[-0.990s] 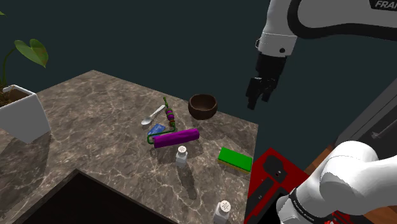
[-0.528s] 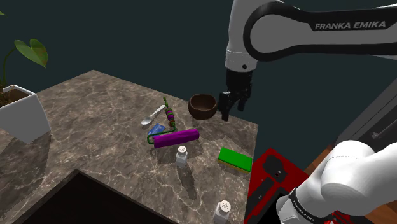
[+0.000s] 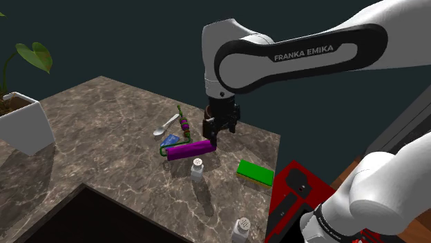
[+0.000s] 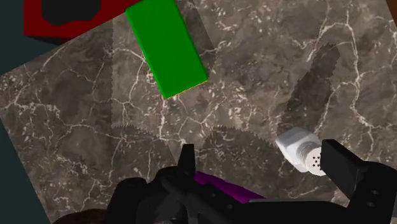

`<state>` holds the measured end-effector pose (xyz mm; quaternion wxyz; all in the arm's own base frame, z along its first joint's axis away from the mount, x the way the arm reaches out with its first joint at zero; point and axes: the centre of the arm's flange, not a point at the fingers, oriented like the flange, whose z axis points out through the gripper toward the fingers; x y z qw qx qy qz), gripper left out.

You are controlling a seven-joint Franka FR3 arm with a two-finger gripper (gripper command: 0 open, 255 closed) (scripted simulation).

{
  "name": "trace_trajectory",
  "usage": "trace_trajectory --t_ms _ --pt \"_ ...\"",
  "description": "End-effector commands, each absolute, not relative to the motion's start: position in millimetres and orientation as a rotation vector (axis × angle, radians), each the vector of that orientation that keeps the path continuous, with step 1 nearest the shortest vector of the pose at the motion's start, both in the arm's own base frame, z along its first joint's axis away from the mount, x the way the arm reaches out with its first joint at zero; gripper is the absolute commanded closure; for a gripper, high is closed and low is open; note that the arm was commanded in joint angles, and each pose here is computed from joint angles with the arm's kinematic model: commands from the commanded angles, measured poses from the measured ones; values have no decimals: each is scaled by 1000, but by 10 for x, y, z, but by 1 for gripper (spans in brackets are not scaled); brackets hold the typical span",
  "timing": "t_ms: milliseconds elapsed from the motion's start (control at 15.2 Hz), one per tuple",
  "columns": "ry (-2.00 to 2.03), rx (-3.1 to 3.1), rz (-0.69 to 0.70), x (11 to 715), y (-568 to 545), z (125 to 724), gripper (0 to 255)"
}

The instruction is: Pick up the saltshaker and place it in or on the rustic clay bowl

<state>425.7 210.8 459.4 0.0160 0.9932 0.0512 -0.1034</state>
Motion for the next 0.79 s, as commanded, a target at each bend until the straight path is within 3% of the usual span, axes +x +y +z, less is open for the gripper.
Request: trace_trajectory --t_ms 0,726 --pt "174 3072 -336 4360 2308 4421 0" --pt "240 2996 -398 4818 3185 3515 0"
